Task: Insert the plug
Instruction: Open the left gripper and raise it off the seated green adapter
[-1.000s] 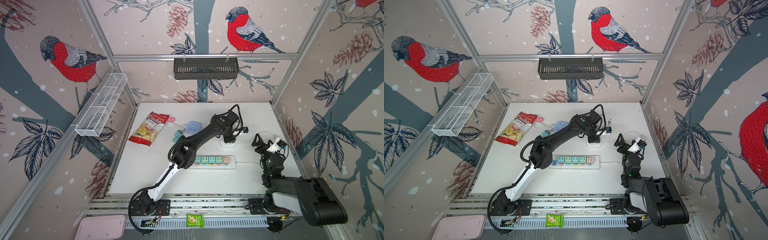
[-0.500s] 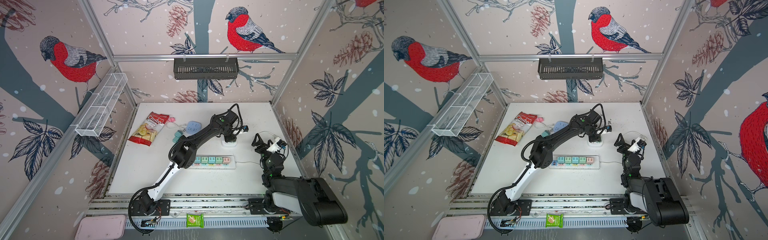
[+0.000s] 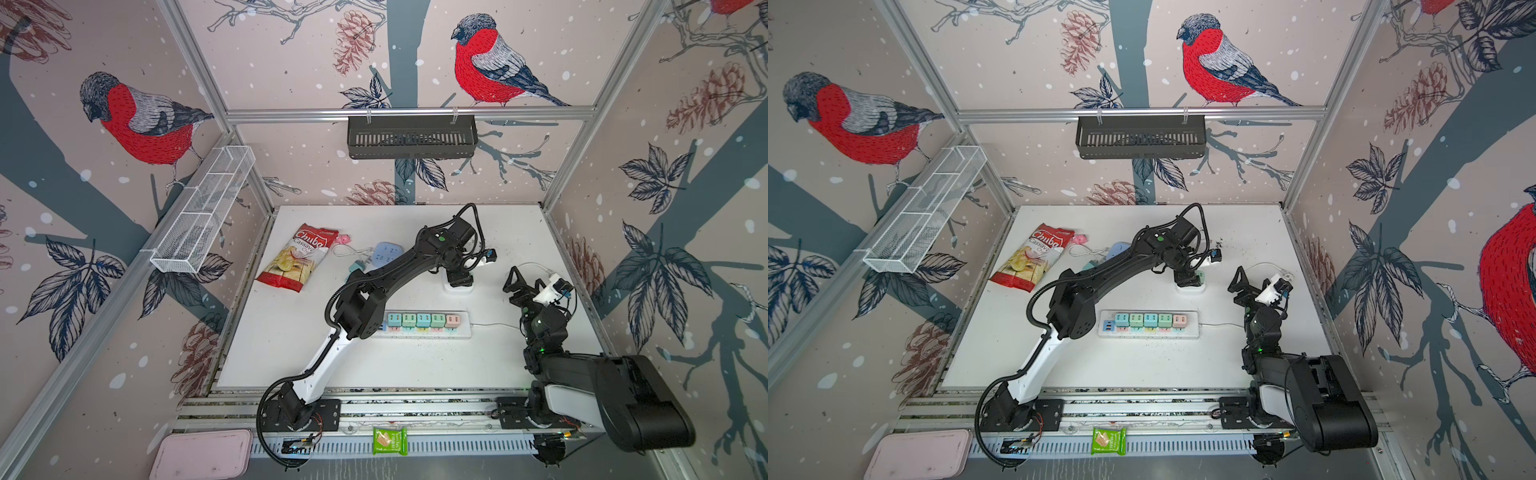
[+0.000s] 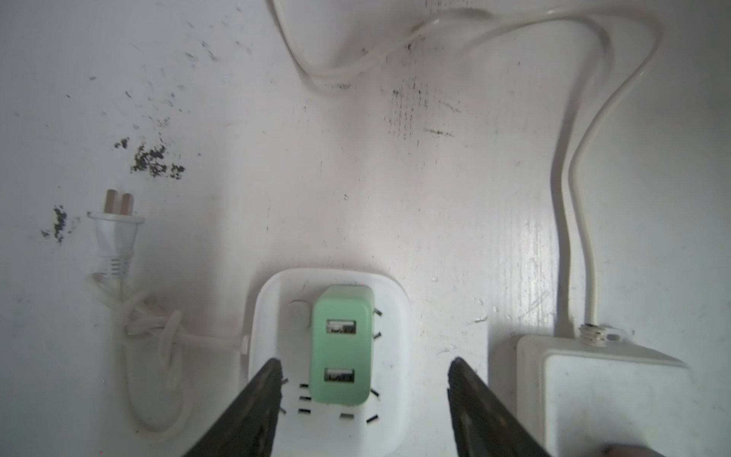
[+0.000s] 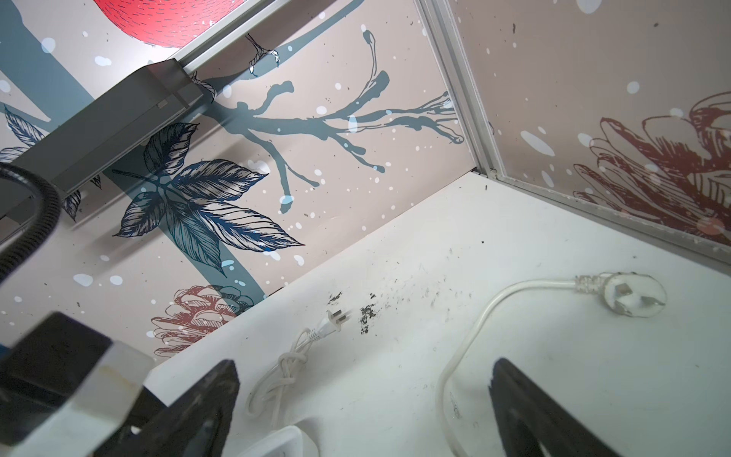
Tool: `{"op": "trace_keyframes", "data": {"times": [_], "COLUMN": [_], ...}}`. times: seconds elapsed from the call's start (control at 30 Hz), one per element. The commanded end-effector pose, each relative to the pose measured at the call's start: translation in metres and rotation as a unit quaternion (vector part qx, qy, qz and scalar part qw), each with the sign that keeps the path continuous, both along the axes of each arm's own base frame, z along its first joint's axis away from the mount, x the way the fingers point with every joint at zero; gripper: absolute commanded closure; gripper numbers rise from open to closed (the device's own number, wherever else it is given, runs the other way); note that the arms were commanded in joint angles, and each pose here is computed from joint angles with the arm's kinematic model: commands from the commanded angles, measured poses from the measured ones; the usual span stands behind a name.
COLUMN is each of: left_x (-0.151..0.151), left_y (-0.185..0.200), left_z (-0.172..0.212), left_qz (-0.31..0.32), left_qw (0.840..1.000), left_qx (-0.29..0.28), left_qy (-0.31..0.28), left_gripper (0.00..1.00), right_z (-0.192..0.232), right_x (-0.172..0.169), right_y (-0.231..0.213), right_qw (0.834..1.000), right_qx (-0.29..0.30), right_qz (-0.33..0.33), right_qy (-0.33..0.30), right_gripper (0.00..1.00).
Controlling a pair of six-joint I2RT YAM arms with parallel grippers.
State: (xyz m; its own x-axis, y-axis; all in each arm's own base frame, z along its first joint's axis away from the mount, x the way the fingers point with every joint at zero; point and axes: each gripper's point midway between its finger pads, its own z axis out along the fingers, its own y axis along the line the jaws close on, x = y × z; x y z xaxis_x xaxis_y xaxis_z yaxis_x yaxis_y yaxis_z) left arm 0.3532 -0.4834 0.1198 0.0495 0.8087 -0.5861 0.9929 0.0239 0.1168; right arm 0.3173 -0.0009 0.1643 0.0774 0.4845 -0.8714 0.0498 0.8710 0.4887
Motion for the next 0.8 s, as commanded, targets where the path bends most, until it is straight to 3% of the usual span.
{"op": "trace_keyframes", "data": {"times": [0.0,0.13,0.17,0.27,0.33,0.43,0.5,0.57,0.63,0.73,0.77], "left_x": [0.004,0.022,0.029,0.048,0.049,0.034,0.018,0.008,0.007,0.004,0.002], "left_y": [-0.004,0.006,0.012,0.033,0.055,0.103,0.149,0.180,0.208,0.237,0.253], "left_z": [0.029,0.056,0.064,0.101,0.132,0.178,0.201,0.200,0.190,0.158,0.147], "left_qz": [0.014,0.085,0.115,0.207,0.258,0.330,0.385,0.419,0.476,0.538,0.570], "left_qw": [0.999,0.994,0.989,0.962,0.933,0.865,0.796,0.768,0.743,0.732,0.714], "left_qx": [-0.033,-0.054,-0.065,-0.117,-0.181,-0.308,-0.396,-0.420,-0.407,-0.355,-0.340], "left_qy": [-0.011,-0.052,-0.070,-0.135,-0.173,-0.221,-0.247,-0.243,-0.236,-0.224,-0.223], "left_gripper": [0.32,0.26,0.05,0.01,0.01,0.01,0.01,0.01,0.02,0.01,0.01], "right_z": [0.004,0.005,0.005,0.004,0.003,0.003,0.005,0.000,0.000,-0.007,-0.007], "right_x": [0.001,0.001,0.002,0.002,0.002,0.004,0.008,0.017,0.023,0.029,0.030], "right_y": [0.000,-0.001,-0.001,-0.002,-0.003,-0.006,-0.001,0.007,0.014,0.003,0.002], "right_qw": [1.000,1.000,1.000,1.000,1.000,1.000,1.000,0.999,0.999,0.995,0.993], "right_qx": [0.006,0.006,0.007,0.007,0.010,0.014,0.018,0.026,0.032,0.092,0.109], "right_qz": [-0.001,-0.003,-0.004,-0.006,-0.009,-0.015,-0.002,0.020,0.039,0.006,0.003], "right_qy": [-0.008,-0.009,-0.009,-0.008,-0.006,-0.004,-0.005,0.012,0.021,0.038,0.039], "right_gripper": [0.00,0.00,0.00,0.00,0.00,0.00,0.00,0.00,0.00,0.00,0.00]}}
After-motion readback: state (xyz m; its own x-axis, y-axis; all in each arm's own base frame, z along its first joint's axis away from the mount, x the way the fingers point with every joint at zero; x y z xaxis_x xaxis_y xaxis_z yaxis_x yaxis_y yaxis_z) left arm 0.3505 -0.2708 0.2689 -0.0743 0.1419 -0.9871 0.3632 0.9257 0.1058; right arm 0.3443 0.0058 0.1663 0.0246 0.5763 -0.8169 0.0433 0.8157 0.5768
